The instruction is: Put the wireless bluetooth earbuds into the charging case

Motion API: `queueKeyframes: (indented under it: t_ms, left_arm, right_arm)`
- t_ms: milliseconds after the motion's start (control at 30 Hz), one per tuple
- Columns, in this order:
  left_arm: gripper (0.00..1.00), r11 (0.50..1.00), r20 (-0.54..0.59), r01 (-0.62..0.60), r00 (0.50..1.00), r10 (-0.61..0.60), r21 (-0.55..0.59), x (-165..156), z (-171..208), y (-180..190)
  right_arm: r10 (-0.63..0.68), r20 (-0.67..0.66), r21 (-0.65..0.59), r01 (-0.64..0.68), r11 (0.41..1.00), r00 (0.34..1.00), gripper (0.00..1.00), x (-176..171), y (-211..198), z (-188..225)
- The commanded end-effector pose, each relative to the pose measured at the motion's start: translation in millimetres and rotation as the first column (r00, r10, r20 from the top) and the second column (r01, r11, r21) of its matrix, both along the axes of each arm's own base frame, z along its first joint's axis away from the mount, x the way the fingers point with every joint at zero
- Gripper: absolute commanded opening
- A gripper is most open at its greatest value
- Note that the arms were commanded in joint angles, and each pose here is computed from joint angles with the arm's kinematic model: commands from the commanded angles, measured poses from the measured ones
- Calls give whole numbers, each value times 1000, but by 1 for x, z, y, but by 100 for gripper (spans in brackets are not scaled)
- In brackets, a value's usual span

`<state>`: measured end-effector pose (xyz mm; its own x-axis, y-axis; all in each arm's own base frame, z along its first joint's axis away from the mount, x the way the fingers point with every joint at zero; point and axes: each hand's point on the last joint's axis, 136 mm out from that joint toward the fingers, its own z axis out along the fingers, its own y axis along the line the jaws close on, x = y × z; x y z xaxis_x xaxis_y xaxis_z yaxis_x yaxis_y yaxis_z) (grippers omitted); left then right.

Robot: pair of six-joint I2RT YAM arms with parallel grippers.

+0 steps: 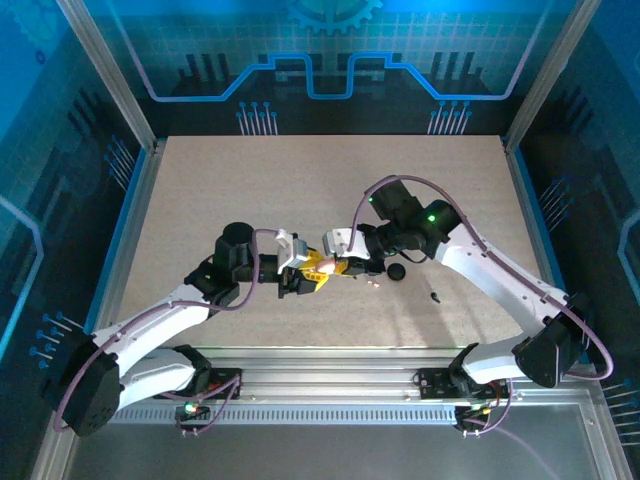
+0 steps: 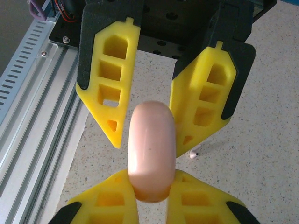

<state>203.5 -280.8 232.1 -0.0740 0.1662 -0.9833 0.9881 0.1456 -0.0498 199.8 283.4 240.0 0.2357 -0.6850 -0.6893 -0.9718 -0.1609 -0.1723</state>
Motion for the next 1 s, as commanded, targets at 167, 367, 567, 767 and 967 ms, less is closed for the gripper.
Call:
queueKeyframes:
  t_ms: [167, 367, 567, 767, 967]
  left_arm:
    - [20, 999, 63, 40, 997, -38, -31, -6, 20, -5]
    - [13, 999, 82, 28, 996, -25, -25, -6, 20, -4]
    - [12, 999, 74, 30, 997, -28, -27, -5, 19, -5]
    - [12, 999, 76, 29, 997, -26, -34, -5, 21, -6]
    - [12, 999, 77, 30, 997, -26, -43, -4, 23, -6]
  right_arm:
    - [18, -4, 16, -18, 1000, 1000, 14, -3, 7, 8]
    - [-18, 11, 64, 18, 998, 1000, 39, -1, 6, 17]
    - [-30, 7, 163, 29, 986, 1000, 49, -5, 5, 28]
    - [-21, -24, 162, 25, 987, 999, 51, -5, 8, 27]
    - [-29, -27, 158, 33, 987, 999, 54, -1, 10, 24]
